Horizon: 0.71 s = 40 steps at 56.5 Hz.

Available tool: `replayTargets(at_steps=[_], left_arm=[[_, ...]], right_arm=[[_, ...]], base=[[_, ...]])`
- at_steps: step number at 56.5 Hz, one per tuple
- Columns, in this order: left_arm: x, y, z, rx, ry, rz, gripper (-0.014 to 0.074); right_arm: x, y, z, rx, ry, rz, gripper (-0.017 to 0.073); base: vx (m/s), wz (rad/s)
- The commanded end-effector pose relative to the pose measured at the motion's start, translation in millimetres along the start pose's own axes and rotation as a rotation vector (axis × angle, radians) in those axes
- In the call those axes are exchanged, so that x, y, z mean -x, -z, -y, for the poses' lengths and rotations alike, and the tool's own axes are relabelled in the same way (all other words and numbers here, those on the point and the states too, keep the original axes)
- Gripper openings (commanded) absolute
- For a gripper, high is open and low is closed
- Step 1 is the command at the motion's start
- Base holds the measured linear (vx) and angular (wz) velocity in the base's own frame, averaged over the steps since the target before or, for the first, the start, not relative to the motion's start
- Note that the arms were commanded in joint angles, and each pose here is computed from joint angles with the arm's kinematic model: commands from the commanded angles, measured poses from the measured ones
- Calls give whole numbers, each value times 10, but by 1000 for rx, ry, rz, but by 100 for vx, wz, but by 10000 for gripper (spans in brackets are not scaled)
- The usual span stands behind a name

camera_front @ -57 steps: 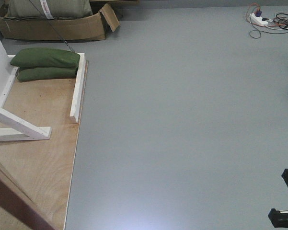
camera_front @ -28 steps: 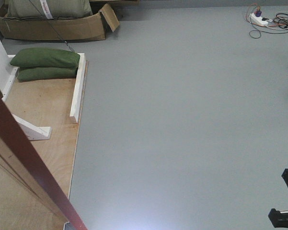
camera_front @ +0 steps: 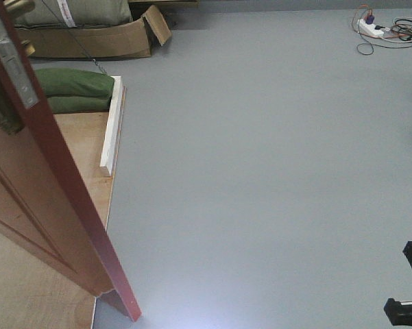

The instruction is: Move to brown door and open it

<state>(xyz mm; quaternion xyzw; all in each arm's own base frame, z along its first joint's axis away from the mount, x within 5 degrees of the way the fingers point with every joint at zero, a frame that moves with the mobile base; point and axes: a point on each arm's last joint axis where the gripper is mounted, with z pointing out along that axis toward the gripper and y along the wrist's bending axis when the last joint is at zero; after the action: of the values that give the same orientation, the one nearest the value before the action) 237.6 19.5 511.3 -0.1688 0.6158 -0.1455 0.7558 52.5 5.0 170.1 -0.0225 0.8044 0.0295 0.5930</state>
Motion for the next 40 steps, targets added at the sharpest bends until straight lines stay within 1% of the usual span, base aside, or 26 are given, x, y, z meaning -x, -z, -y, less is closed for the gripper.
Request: replayTargets(at_steps=[1, 7, 11, 17, 27, 33, 40], left_arm=[[90, -16, 129, -69, -53, 82, 66], [4, -90, 148, -77, -109, 55, 66], [-52, -134, 170, -87, -130, 39, 66], [-157, -209, 212, -106, -182, 11, 66], [-308, -303, 283, -137, -249, -26, 66], [-399, -366, 308, -150, -271, -46, 66], [-476, -435, 313, -155, -271, -56, 66]], right_arm=[[59, 1, 4, -3, 10, 79, 0], [59, 1, 4, -3, 10, 79, 0], [59, 1, 4, -3, 10, 79, 0], [59, 1, 4, -3, 10, 79, 0], [59, 1, 4, -3, 10, 79, 0], [59, 1, 4, -3, 10, 79, 0], [59, 1, 4, -3, 10, 79, 0]], base=[[0, 0], [0, 0], [0, 0], [0, 0], [0, 0], [0, 0], [0, 0]])
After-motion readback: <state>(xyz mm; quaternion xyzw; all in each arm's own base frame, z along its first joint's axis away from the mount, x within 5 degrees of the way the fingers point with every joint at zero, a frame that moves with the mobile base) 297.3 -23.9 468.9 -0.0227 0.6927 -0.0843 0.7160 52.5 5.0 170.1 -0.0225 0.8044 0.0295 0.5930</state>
